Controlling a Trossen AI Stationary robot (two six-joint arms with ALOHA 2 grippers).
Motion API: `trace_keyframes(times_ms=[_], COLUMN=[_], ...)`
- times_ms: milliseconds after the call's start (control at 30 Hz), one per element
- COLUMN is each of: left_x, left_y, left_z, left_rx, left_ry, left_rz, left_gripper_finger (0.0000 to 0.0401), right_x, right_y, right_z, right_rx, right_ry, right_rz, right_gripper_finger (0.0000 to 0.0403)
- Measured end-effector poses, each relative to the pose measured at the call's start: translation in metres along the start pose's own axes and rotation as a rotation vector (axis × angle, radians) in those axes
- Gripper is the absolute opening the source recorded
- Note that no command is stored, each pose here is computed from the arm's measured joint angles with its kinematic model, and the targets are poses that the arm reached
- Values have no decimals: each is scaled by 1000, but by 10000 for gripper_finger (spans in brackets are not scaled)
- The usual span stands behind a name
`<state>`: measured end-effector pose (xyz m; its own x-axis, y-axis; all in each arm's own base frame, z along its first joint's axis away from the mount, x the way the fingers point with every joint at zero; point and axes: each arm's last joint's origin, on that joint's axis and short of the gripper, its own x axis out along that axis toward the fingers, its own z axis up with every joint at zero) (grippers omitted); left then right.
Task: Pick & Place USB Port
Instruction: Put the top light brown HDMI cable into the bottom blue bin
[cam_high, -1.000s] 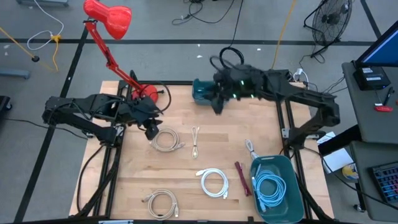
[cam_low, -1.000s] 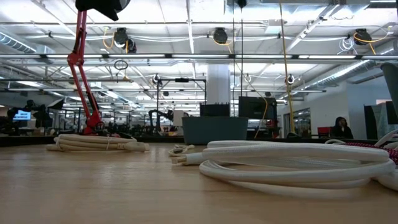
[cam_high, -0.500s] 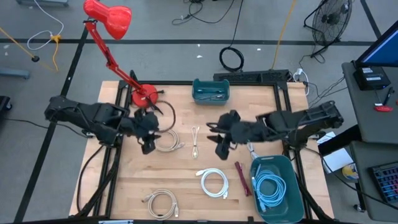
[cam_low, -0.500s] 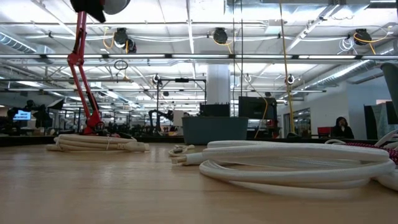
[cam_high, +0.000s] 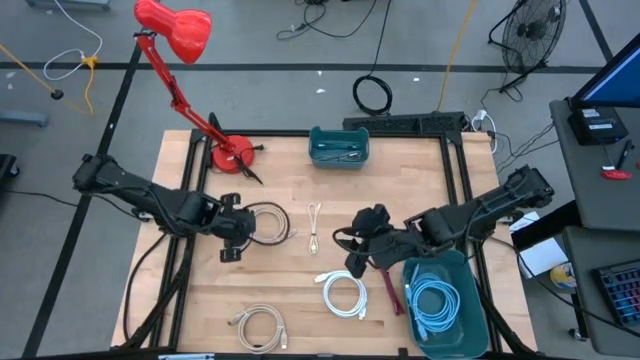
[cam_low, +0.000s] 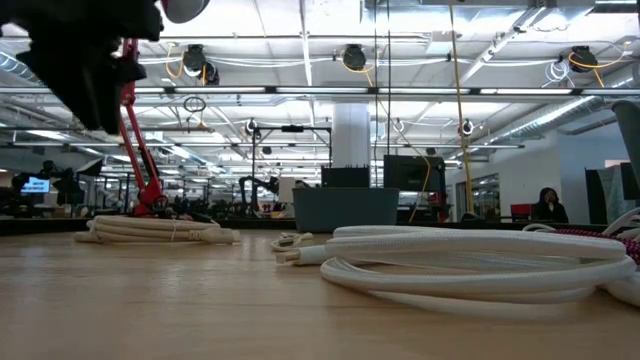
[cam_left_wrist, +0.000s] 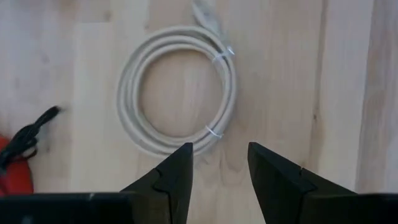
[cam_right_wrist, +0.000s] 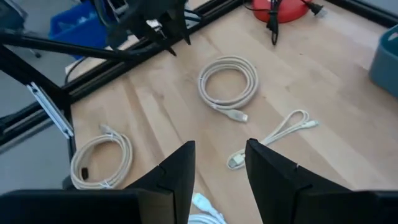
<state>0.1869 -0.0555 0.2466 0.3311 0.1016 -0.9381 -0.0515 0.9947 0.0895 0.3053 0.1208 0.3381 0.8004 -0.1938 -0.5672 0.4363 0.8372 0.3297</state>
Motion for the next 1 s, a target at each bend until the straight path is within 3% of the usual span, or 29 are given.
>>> trace_keyframes(times_ms=[167, 300, 433, 600, 733, 1000], left_x=[19, 33, 56, 87, 102, 107], left_y=[-6, -10, -13, -14, -11, -3], left_z=[4, 15, 23, 24, 24, 28], left_rx=[105, 224, 298, 339, 358, 335], left_ry=[-45, -56, -1, 135, 196, 184], left_rz=[-94, -109, -145, -139, -72, -35], left_gripper_finger=[157, 157, 157, 157, 157, 157], right_x=[10, 14, 15, 14, 13, 9], right_y=[0, -2, -1, 0, 2, 6], right_z=[-7, -11, -11, -10, -13, -17], right_rx=[33, 42, 46, 52, 60, 61], right_ry=[-38, -48, -54, -61, -53, -45], right_rz=[38, 46, 52, 60, 70, 88], right_gripper_finger=[130, 130, 130, 130, 130, 130])
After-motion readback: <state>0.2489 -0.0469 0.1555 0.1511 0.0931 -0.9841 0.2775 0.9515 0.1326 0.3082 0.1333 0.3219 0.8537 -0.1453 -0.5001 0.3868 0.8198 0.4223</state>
